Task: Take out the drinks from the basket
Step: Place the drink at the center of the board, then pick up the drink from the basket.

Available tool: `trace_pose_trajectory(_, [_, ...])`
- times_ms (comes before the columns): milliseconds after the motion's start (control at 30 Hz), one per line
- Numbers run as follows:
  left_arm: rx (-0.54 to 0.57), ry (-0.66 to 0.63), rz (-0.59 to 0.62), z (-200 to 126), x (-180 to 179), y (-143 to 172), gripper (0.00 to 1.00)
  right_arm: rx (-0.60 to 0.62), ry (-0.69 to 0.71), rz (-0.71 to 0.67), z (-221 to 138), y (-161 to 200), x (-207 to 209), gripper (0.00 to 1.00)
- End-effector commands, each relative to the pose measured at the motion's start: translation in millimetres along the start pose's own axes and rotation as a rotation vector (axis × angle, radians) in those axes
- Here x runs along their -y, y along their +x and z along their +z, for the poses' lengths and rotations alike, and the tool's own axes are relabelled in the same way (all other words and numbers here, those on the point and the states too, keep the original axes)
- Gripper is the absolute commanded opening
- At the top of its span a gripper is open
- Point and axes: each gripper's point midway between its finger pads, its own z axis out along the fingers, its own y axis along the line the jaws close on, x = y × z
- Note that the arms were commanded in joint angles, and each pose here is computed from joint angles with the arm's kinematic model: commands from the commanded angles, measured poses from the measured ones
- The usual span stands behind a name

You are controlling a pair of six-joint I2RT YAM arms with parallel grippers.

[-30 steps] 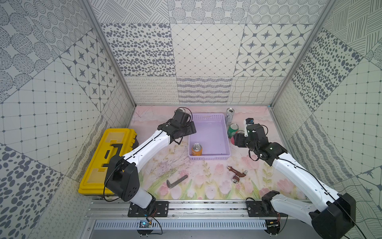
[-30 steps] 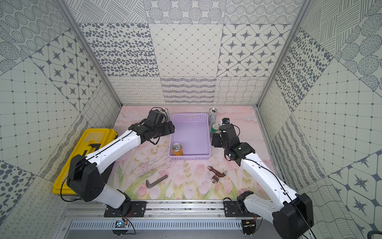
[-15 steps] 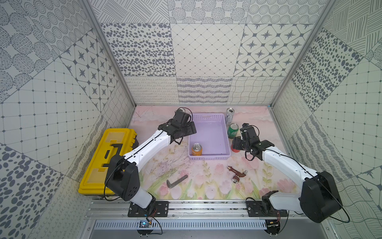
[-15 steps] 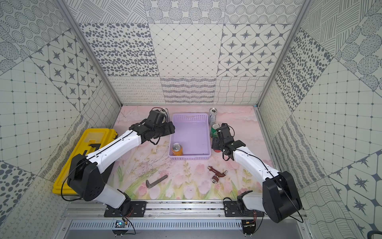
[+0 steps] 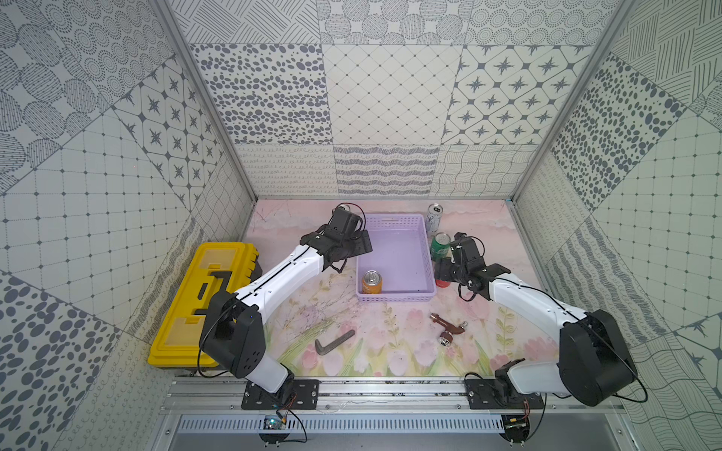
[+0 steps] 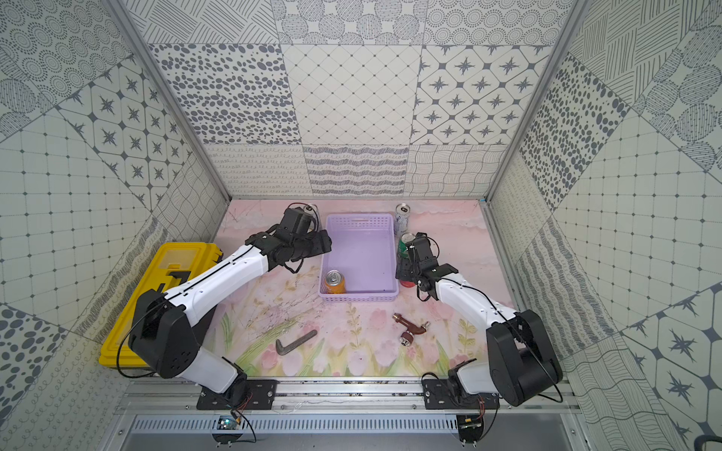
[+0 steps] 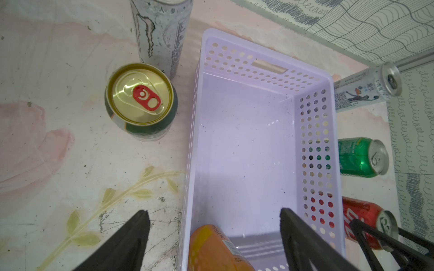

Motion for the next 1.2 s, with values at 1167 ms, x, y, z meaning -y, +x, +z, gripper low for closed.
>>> trace_pose_trajectory(1167, [-0.291,-0.093,0.301,5.6,16.6,130.8,0.82,0.243,-0.063,0.071,-51.1,-44.8,-0.2,0.97])
